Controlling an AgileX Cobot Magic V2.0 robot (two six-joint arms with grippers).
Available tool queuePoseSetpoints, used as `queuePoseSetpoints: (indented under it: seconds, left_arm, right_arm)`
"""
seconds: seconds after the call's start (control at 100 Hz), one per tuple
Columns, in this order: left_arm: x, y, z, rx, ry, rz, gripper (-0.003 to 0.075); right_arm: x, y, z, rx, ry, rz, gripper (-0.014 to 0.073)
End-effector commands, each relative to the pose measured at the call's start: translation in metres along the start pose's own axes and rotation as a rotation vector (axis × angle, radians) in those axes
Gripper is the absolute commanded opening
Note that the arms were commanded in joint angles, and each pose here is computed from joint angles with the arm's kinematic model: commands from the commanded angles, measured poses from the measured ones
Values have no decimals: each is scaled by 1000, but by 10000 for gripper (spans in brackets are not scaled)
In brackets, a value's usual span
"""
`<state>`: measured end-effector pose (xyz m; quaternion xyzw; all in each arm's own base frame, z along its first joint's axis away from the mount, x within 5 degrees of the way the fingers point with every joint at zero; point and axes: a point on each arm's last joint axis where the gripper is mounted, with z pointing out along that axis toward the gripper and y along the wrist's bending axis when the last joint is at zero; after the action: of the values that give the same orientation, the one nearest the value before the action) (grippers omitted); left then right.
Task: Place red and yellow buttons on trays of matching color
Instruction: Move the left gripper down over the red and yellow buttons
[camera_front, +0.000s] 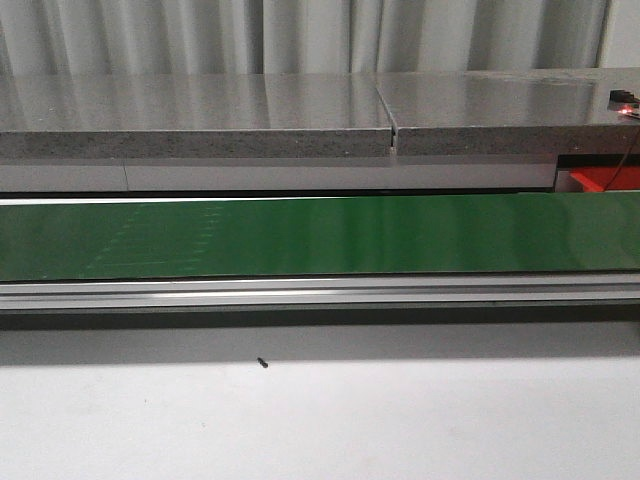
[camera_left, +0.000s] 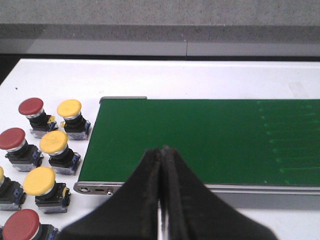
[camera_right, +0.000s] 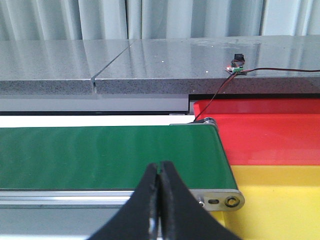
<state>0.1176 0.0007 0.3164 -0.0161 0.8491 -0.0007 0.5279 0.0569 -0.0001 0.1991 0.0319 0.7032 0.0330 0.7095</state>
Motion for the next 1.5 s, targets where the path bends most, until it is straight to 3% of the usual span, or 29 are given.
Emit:
queuePoseSetpoints:
  seconds: [0.0, 0.15, 0.25, 0.32, 0.47, 0.54, 0.78, 1.05, 1.49]
  left_arm:
    - [-20, -1, 5, 3, -54, -5, -20]
    - [-29, -2, 14, 1, -13, -6, -15]
    - [-33, -2, 16, 1, -17, -6, 53]
    - [-36, -2, 16, 1, -24, -6, 151]
    - [-41, -2, 13, 2, -40, -11, 461]
    - [-43, -2, 12, 2, -48, -14, 514]
    - [-52, -1, 5, -11, -55, -127, 513]
    - [-58, 5, 16, -99, 134, -150, 513]
    - [-66, 14, 50, -179, 240, -204, 513]
  right_arm:
    - [-13, 1, -3, -8, -110, -11, -91]
    - [-13, 1, -3, -8, -110, -11, -91]
    - [-13, 1, -3, -8, -110, -11, -91]
    - [-13, 1, -3, -8, -110, -11, -91]
    - [-13, 1, -3, -8, -110, -11, -91]
    - [-13, 1, -3, -8, -110, -11, -91]
    - [-13, 1, -3, -8, -110, -11, -91]
    - [-13, 1, -3, -8, -110, -11, -91]
    - [-13, 1, -3, -8, -110, -11, -91]
